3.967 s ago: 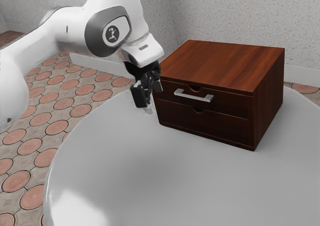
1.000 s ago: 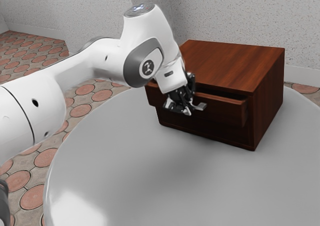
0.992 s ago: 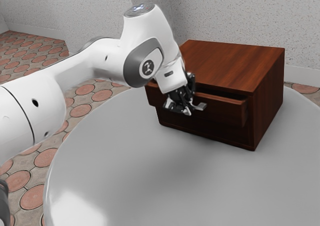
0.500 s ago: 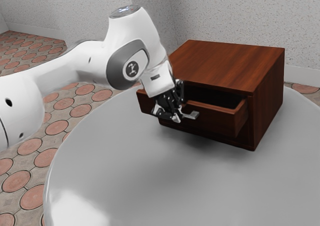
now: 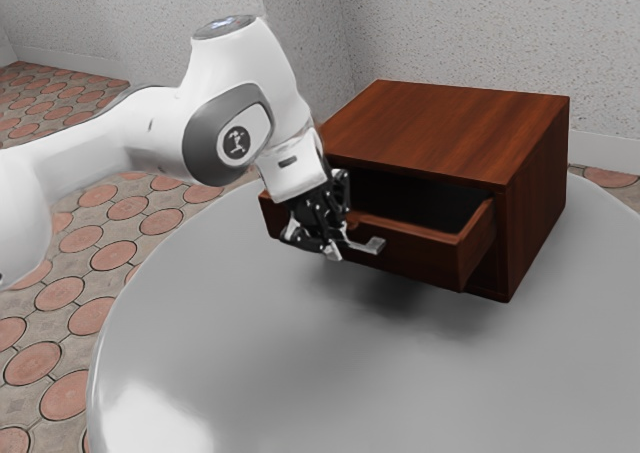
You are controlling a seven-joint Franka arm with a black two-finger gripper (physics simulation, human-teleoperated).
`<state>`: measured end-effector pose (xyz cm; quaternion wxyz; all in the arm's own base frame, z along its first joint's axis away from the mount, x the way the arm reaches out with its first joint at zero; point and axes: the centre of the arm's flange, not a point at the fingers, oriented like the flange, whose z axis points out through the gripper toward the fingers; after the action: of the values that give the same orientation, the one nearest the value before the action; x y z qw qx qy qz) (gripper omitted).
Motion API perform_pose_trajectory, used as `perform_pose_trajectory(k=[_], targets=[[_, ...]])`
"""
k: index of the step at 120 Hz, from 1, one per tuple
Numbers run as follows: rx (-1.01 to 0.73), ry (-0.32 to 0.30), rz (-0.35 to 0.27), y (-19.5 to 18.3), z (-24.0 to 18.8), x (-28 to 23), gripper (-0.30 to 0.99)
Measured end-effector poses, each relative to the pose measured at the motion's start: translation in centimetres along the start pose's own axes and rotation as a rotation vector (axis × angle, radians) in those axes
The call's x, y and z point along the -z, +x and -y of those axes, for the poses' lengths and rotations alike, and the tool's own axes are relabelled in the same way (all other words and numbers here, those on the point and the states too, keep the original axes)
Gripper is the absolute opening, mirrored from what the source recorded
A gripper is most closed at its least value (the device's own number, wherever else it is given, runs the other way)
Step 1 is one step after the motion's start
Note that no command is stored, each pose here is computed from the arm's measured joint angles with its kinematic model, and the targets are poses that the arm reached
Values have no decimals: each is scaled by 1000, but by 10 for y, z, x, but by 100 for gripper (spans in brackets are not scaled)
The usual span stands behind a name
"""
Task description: Pull the drawer handle with one arm to open the drawer
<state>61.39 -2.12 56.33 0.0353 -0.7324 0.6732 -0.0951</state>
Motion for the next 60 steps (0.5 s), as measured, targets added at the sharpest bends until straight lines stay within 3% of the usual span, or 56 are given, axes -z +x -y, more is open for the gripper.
perform_pose_trajectory(k=[27, 60], targets=[[4, -17, -9, -1, -13, 3, 2], [8, -31, -20, -2, -31, 4, 7]])
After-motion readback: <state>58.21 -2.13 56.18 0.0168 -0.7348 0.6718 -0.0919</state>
